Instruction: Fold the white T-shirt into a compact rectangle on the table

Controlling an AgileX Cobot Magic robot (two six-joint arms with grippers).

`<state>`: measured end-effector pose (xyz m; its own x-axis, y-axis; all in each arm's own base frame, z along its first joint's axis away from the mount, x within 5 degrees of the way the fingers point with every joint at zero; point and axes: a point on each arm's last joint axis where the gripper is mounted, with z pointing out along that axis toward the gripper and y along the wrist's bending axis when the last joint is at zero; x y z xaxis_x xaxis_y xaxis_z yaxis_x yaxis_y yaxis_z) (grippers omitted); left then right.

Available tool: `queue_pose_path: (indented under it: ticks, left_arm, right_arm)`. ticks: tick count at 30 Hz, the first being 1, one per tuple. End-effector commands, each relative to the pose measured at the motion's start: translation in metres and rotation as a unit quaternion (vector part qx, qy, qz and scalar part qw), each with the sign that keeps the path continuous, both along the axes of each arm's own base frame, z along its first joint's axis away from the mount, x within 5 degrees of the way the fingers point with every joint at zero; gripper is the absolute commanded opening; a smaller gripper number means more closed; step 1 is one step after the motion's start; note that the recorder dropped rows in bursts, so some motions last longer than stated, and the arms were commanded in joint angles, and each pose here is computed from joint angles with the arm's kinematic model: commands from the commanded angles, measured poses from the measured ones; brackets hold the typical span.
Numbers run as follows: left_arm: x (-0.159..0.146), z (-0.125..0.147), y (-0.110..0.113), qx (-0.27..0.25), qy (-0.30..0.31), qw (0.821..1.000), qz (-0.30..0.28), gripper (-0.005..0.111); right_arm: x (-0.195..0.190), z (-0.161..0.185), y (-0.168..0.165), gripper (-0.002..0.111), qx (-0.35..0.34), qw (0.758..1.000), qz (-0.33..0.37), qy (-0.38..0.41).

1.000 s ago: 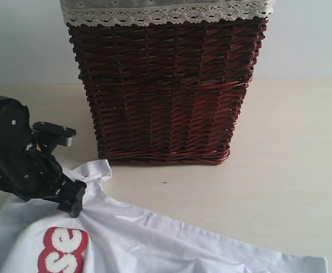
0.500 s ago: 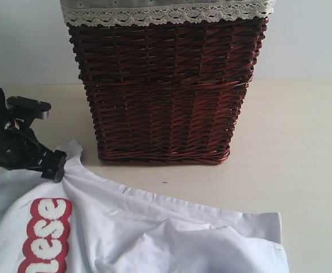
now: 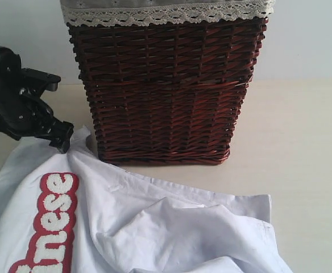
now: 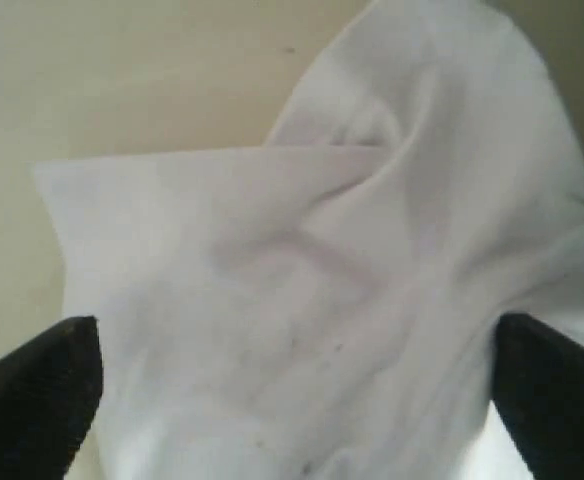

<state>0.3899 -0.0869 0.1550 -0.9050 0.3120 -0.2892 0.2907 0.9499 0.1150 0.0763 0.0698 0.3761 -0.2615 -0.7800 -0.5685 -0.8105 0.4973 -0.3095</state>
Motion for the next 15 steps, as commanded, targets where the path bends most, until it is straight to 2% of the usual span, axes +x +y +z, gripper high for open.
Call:
queue_pose_path:
  ticks: [1, 4, 9, 11, 15]
  left_arm:
    - [-0.003, 0.029, 0.001, -0.009, 0.008, 1.0, 0.023, 0.104]
    - [-0.014, 0.028, 0.0, -0.027, 0.047, 0.998, 0.039, 0.104]
    - [-0.035, 0.005, -0.002, -0.044, 0.11, 0.993, 0.021, 0.104]
    - [-0.041, -0.002, -0.004, -0.055, 0.117, 0.992, 0.001, 0.104]
    - [-0.048, -0.014, -0.004, -0.066, 0.118, 0.991, 0.006, 0.104]
  right_arm:
    - [0.001, 0.003, -0.001, 0.062, 0.004, 1.0, -0.005, -0.009]
    - [0.001, 0.003, -0.001, 0.062, 0.004, 1.0, -0.005, -0.009]
    - [0.001, 0.003, -0.001, 0.062, 0.004, 1.0, -0.005, -0.009]
    - [0.001, 0.003, -0.001, 0.062, 0.004, 1.0, -0.005, -0.009]
    - [0.001, 0.003, -0.001, 0.062, 0.004, 1.0, -0.006, -0.008]
